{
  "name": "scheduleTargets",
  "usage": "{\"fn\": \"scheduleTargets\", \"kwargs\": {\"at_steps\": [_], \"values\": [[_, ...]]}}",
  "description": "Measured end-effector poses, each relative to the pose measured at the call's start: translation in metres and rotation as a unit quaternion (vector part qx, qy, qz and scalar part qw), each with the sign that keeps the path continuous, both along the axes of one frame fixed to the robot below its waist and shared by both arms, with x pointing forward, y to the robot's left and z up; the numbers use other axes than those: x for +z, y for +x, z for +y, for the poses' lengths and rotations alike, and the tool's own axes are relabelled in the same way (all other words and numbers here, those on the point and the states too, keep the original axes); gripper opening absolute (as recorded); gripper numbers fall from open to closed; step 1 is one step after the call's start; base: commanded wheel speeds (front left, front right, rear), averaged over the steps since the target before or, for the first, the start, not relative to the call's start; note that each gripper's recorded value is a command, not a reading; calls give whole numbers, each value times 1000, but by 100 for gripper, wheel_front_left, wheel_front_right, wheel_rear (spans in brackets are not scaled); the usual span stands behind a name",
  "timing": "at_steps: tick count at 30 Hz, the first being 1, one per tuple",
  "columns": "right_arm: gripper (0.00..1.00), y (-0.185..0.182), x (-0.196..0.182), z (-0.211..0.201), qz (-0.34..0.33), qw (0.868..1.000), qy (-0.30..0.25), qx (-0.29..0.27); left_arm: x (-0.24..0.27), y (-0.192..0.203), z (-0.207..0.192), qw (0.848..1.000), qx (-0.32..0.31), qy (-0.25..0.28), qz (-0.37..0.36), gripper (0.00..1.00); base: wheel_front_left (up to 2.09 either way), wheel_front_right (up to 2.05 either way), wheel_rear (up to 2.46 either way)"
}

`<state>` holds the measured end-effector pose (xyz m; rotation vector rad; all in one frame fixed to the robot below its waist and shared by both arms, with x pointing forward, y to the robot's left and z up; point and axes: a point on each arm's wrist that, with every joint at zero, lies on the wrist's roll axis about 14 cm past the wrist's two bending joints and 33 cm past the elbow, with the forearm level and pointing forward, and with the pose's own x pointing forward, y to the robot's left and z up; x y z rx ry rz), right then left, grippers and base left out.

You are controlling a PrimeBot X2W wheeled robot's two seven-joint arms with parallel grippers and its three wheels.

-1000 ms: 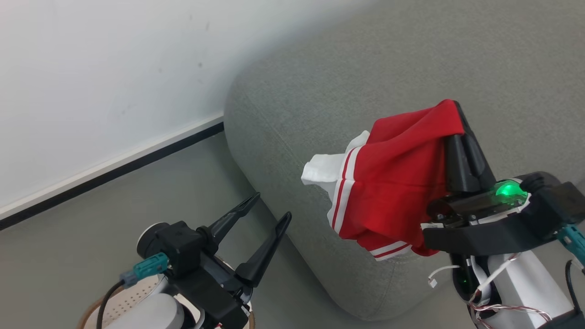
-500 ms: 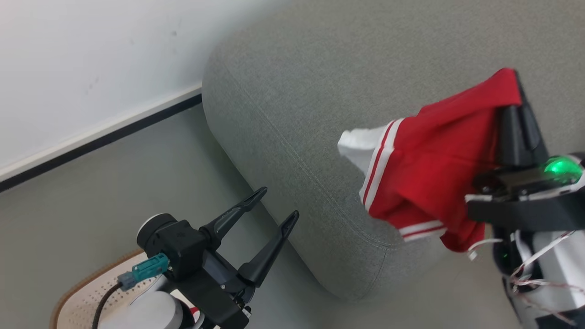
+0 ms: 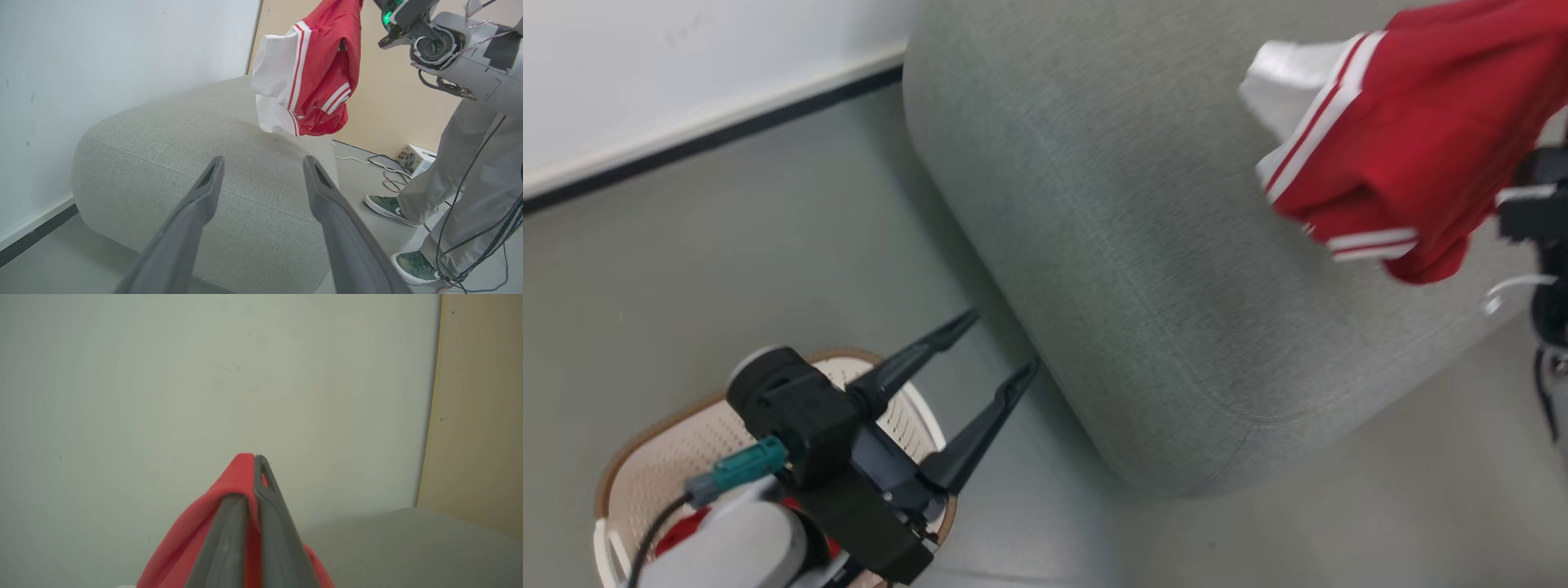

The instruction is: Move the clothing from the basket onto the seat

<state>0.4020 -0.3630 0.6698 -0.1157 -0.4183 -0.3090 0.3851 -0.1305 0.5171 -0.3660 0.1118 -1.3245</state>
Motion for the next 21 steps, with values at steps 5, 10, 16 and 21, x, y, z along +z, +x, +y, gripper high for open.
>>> {"fn": "scheduleTargets", "kwargs": {"at_steps": [5, 10, 16, 21], "values": [[0, 33, -9, -14, 23, 1000, 3, -6, -6, 22, 14, 1000, 17, -6, 3, 100, 0, 0, 0], [0, 67, -12, -26, 33, 999, -1, -16, -17, 43, 30, 999, 37, -6, 5, 100, 0, 0, 0], [0, 105, 1, -37, 14, 999, -15, -35, -37, 64, 52, 998, 61, -1, 16, 100, 0, 0, 0], [0, 135, -43, -37, 51, 998, -4, -43, -69, 80, 75, 995, 87, 22, 38, 100, 0, 0, 0]]}}
